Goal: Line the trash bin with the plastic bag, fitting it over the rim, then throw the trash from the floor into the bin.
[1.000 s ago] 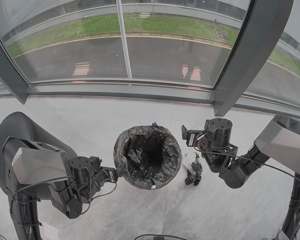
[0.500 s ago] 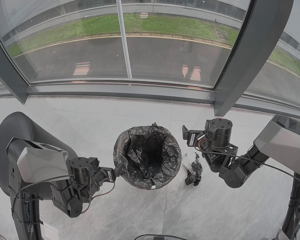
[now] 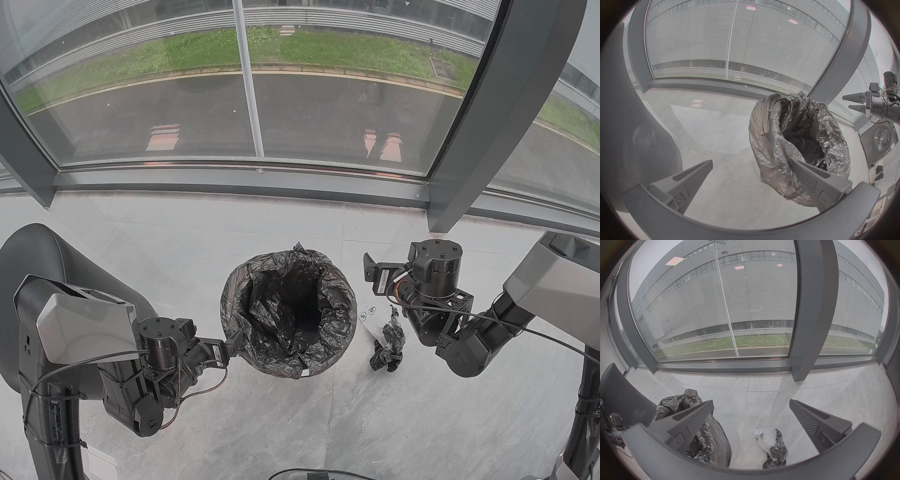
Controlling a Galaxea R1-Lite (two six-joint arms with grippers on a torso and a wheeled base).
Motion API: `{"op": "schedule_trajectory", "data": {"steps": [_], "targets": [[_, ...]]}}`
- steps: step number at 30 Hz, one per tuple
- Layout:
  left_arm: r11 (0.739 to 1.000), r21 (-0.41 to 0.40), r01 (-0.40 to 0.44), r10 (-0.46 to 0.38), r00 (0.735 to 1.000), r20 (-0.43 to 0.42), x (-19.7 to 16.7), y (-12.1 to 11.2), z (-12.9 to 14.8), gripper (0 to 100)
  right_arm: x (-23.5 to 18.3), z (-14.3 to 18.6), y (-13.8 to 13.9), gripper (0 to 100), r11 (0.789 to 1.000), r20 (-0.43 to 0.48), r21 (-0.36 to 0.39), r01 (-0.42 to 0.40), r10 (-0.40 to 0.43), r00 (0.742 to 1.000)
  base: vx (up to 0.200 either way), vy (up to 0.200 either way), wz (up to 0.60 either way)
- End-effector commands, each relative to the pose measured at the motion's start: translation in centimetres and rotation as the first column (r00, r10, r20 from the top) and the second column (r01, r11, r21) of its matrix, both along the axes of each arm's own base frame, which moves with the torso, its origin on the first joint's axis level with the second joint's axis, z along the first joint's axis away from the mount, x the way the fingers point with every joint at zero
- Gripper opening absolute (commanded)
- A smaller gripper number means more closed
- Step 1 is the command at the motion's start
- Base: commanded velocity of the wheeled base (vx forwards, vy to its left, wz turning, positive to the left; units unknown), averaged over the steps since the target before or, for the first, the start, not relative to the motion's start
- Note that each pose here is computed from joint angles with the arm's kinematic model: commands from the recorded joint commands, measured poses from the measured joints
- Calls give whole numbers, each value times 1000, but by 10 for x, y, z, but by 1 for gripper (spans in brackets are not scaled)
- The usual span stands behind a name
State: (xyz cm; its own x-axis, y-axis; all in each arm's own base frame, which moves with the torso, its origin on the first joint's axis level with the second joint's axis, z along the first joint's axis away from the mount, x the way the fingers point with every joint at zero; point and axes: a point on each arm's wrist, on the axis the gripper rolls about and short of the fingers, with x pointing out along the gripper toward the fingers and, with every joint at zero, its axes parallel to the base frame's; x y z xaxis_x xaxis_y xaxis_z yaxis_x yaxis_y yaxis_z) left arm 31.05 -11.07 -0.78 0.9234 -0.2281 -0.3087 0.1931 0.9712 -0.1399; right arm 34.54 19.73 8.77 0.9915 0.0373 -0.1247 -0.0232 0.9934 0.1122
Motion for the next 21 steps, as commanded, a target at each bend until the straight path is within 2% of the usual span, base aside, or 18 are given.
{"op": "schedule_trajectory", "data": {"steps": [1,6,10,13,17,18,20,21], "targets": [[1000,-4,0,1,1000,11,-1,0,5,100,1,-3,0,100,1000,-5,-3,0,0,1000,0,0,0],[1000,-20,7,-7,1000,13,-6,-2,10,100,1,-2,0,100,1000,-4,-3,2,-2,1000,0,0,0],[998,-37,51,-49,998,41,-11,-17,19,100,1,-3,0,100,1000,-5,-3,0,0,1000,0,0,0],[999,-19,51,-50,998,50,-12,-26,18,100,1,-2,1,100,1000,-4,-2,-1,1,1000,0,0,0],[1000,9,1,-1,999,53,-8,-27,12,100,1,-2,0,100,1000,-4,-3,2,-2,1000,0,0,0],[998,21,-62,61,996,61,-4,-24,10,100,1,-2,0,100,1000,-2,-2,0,0,1000,0,0,0],[996,25,-91,89,994,63,-3,-21,10,100,1,-3,0,100,1000,-5,-3,0,0,1000,0,0,0],[988,30,-154,151,986,74,0,-13,13,100,1,-3,0,100,1000,-5,-3,0,0,1000,0,0,0]]}}
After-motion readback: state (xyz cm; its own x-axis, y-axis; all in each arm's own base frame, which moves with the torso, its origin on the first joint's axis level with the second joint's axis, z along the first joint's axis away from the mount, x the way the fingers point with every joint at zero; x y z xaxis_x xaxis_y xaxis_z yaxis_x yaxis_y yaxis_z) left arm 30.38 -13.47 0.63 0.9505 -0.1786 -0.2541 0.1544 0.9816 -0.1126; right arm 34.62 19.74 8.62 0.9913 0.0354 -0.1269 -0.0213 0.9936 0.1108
